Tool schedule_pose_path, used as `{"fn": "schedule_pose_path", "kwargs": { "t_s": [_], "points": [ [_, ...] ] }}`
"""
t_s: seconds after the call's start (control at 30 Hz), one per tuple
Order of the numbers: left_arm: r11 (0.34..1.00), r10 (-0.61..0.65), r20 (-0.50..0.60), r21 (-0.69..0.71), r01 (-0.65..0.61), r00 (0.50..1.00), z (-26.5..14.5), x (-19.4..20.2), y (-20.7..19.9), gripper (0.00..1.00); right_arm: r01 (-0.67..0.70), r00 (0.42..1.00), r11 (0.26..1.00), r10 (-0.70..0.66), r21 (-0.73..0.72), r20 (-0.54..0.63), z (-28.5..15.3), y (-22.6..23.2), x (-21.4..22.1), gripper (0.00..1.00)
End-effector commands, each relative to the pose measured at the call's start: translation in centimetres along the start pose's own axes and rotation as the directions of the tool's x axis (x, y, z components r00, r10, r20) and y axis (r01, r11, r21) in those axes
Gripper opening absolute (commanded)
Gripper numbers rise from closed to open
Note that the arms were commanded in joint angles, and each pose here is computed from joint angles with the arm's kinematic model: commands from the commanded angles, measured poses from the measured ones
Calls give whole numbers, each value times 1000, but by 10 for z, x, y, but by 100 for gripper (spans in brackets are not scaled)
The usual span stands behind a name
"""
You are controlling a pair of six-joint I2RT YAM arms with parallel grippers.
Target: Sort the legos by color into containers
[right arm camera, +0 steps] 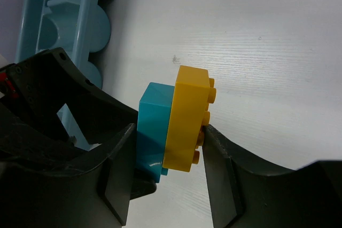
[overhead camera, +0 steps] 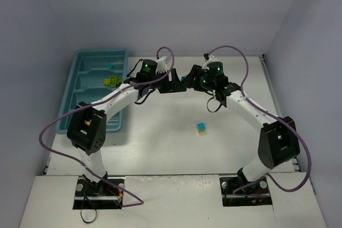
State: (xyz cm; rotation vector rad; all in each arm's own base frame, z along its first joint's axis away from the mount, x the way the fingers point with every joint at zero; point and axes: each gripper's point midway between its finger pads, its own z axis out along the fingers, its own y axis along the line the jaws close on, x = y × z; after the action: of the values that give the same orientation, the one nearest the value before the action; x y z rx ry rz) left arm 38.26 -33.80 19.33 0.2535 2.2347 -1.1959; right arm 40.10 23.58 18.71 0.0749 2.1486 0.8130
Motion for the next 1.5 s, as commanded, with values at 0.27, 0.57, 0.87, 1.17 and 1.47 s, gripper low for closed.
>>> {"fn": "schedule_pose_path", "kwargs": {
  "t_s": [0.27,0.57,0.87,1.17,1.47],
  "points": [
    [994,70,139,76,-81,988,0,-46,-45,61,-10,998,998,13,-55,64,-1,17,-17,0],
    [985,59,123,156,-78,991,3,-40,-54,60,-35,999,991,37,-129,16,3,27,-6,0],
    [984,38,167,166,-66,985,5,-46,-55,53,-59,998,986,57,-153,-18,6,30,0,0],
    [990,48,204,118,-73,978,10,-52,-43,47,-126,990,979,113,-162,-86,8,28,17,0],
    [994,71,218,66,-87,973,8,-52,-33,34,-161,977,982,144,-98,-159,11,11,43,1]
  ]
}}
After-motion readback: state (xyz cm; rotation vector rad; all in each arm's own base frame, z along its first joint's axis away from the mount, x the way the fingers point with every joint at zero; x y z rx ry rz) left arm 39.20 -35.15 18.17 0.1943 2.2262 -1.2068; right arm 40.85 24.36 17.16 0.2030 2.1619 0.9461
